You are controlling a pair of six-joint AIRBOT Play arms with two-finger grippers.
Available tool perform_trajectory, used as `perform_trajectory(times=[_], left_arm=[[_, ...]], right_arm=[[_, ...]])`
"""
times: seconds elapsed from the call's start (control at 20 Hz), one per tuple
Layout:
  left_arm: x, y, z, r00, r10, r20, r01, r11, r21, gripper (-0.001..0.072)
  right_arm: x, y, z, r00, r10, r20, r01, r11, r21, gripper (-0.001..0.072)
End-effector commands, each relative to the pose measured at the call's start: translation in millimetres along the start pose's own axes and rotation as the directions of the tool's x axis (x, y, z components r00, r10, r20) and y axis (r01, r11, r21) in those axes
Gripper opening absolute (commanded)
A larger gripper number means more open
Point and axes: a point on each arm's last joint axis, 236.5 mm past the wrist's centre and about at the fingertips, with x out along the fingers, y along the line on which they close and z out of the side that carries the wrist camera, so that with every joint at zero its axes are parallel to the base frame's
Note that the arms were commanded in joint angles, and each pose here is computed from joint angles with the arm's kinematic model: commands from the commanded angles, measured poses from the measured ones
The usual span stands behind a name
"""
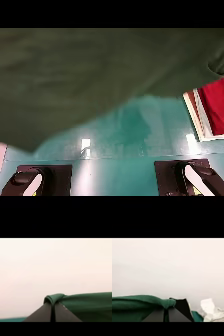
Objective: Fold the shirts.
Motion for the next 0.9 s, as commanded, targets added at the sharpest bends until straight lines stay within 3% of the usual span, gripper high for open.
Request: perform_trajectory(times=[0.0,0.15,0.25,0.4,0.5,0.55,0.65,0.85], left_arm=[[48.2,23.1,-85.7,0.952,0.049,-0.303,-0.056,0.998,-0.013,0.0022],[108.8,46.7,-223.4,0.763,0.048,-0.645,-0.096,0.995,-0.039,0.0023],[134.1,59.3,-323.2,0.603,0.027,-0.798,-0.128,0.99,-0.064,0.0023],[146.0,71.8,-468.4,0.364,-0.023,-0.931,-0.19,0.977,-0.098,0.0023],[149.7,81.1,-538.0,0.261,-0.033,-0.965,-0.191,0.978,-0.085,0.0023],[152.9,82.3,-560.9,0.235,-0.044,-0.971,-0.194,0.977,-0.092,0.0023],[168.6,80.6,-585.3,0.264,-0.071,-0.962,-0.181,0.976,-0.121,0.0022],[210.8,91.3,-557.1,0.421,-0.037,-0.906,-0.172,0.978,-0.12,0.0022]], right_arm=[[46.2,15.9,-37.3,0.979,0.121,-0.162,-0.112,0.992,0.065,0.0019],[120.1,25.4,-154.1,0.869,0.213,-0.446,-0.137,0.971,0.196,0.0019],[152.2,38.0,-251.4,0.72,0.273,-0.638,-0.127,0.956,0.266,0.0019],[181.6,52.7,-383.0,0.486,0.329,-0.81,-0.073,0.938,0.338,0.0019],[195.7,55.5,-448.3,0.376,0.345,-0.86,-0.029,0.932,0.361,0.0019],[204.4,56.1,-472.0,0.341,0.35,-0.872,-0.014,0.93,0.368,0.0019],[223.9,56.2,-497.2,0.314,0.359,-0.879,-0.001,0.926,0.378,0.0019],[265.2,48.3,-476.1,0.41,0.337,-0.847,-0.03,0.934,0.357,0.0019]])
